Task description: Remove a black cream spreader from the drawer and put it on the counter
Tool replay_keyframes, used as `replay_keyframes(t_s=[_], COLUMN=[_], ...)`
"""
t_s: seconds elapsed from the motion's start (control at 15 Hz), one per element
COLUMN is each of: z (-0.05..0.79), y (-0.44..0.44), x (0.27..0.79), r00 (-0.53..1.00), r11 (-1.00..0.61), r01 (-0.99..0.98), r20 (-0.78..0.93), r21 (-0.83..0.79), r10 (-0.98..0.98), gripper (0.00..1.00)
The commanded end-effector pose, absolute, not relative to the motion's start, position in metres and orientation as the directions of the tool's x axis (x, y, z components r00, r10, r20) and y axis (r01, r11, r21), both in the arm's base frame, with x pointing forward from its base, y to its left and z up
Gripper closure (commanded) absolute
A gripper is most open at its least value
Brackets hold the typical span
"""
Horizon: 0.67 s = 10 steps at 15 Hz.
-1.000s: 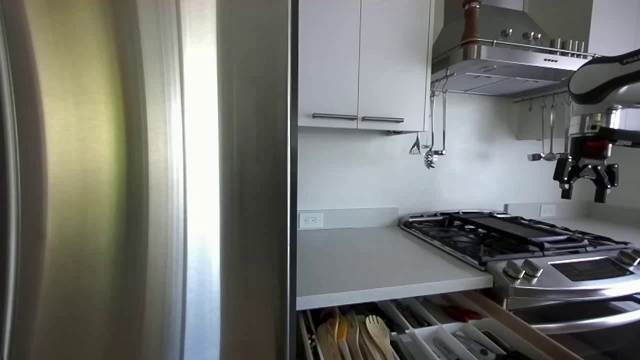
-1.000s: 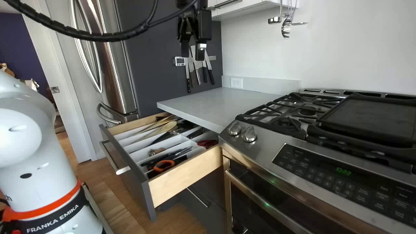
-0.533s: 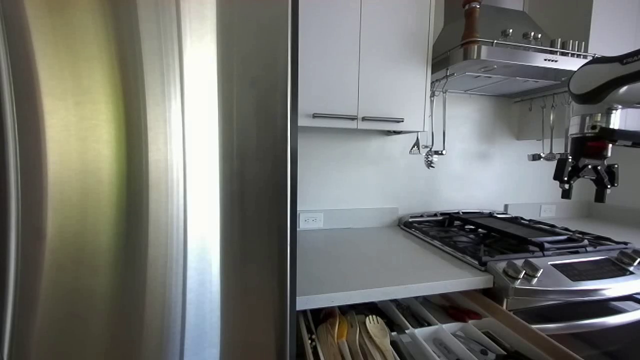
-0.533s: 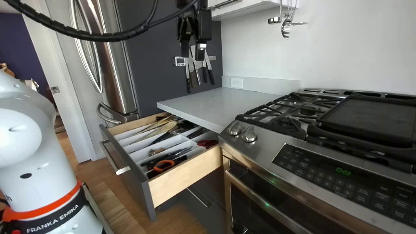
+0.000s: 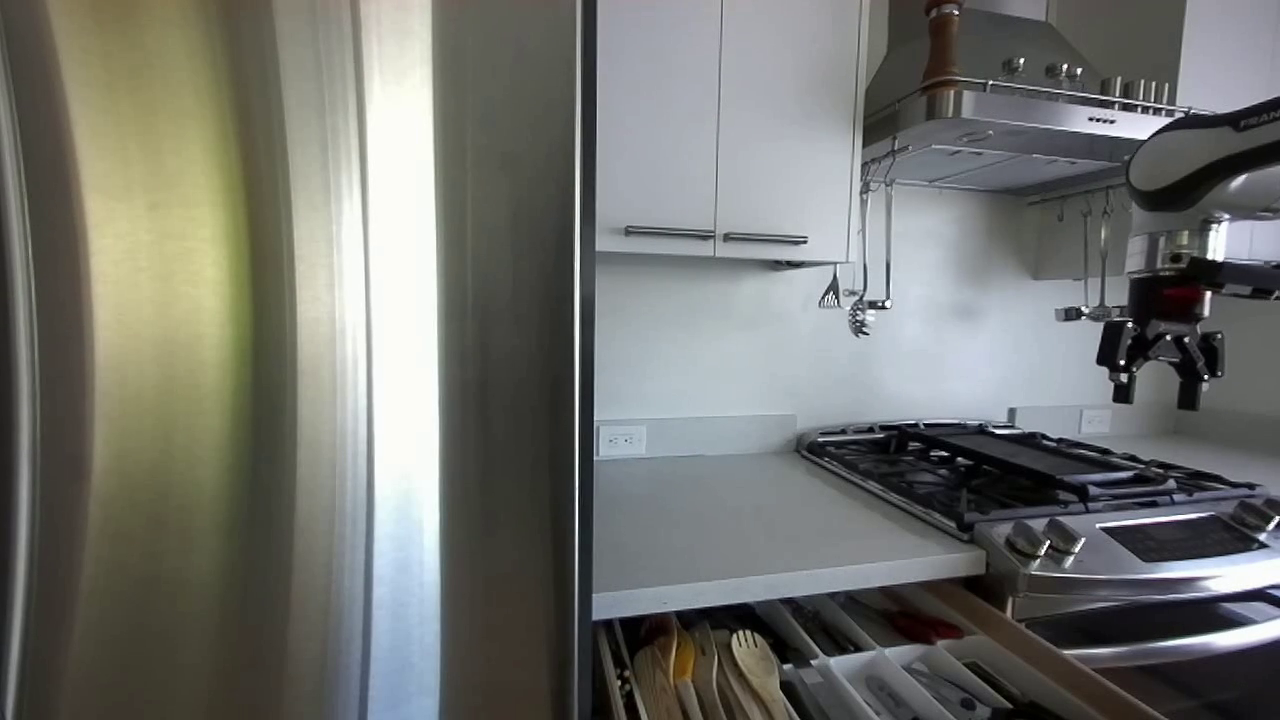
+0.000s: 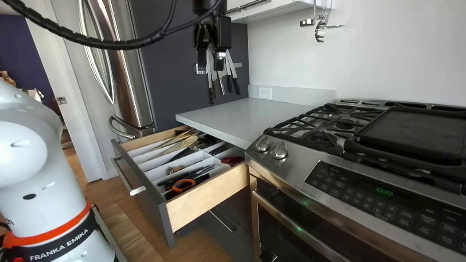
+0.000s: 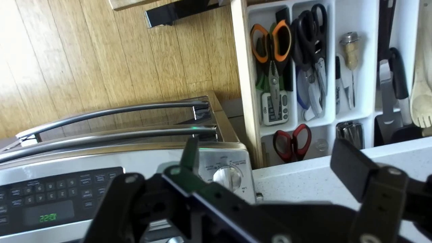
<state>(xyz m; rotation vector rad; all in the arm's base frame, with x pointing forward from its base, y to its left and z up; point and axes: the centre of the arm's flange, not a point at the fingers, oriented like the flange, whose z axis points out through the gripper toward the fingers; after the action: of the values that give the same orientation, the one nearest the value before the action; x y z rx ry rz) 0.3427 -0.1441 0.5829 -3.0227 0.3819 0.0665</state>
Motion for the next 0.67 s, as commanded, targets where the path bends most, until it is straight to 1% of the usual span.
replay_keyframes(t_s=[0.0, 0.4, 0.53, 0.6], z=[0.551, 0.498, 0.481, 0.474], y=[-0.063, 0.073, 0.112, 0.128], x=[0.318, 0.286, 0.278, 0.276], r00=[0.983, 0.991, 0.994, 0.991], r11=[-0.978, -0.989, -0.981, -0.971], r01=[-0.172, -0.001, 0.049, 0.106], r20=[-0.092, -0.132, -0.084, -0.058], r21=[-0.118, -0.149, -0.190, -0.216], r10=[-0.162, 0.019, 0.066, 0.121], gripper=[0.00, 0.00, 0.00, 0.00])
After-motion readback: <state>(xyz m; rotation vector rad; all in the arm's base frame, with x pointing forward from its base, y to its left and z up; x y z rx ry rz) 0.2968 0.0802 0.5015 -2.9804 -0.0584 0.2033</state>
